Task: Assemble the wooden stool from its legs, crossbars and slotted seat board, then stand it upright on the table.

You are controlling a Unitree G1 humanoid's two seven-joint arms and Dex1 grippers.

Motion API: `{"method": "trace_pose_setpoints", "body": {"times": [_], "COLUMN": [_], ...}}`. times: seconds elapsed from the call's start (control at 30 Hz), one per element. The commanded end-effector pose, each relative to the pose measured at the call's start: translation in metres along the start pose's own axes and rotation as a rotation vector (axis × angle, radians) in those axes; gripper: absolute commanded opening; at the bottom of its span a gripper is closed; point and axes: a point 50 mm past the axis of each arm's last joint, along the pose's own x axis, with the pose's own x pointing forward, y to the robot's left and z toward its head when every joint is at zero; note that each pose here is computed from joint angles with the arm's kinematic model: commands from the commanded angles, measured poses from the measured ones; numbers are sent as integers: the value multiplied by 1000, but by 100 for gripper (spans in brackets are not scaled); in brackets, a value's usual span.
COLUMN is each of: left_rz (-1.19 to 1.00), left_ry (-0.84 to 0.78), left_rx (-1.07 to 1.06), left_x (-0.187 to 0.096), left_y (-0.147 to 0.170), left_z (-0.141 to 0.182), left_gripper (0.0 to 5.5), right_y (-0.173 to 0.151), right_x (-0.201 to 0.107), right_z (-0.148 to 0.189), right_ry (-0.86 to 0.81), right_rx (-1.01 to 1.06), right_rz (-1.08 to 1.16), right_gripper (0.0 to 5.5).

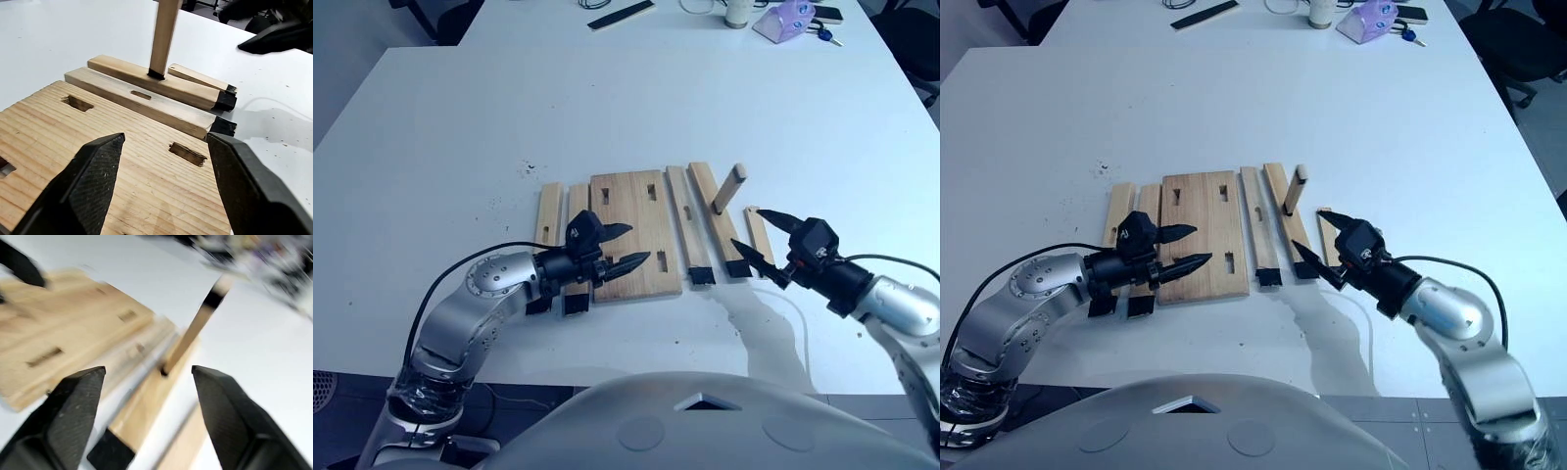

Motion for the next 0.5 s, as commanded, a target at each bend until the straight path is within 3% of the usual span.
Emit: {"method": "trace_pose_setpoints", "body": {"times": [0.03, 0.27, 0.5], "left_rz": [15, 11, -29], "left_ry": [-8, -5, -13], "left_rx": [13, 13, 25], "left_x": [2, 5, 7], "left_y": [0, 2, 1], "left_z": [2, 2, 7], "left_gripper": [309, 309, 309], "right_y": [6, 23, 27], "right_x": [9, 30, 43], "right_z": [-9, -10, -49], "right_ry": [82, 83, 223], "right_rx": [100, 266, 280], "right_rz": [-160, -136, -172], "right_gripper": [380, 380, 380]}}
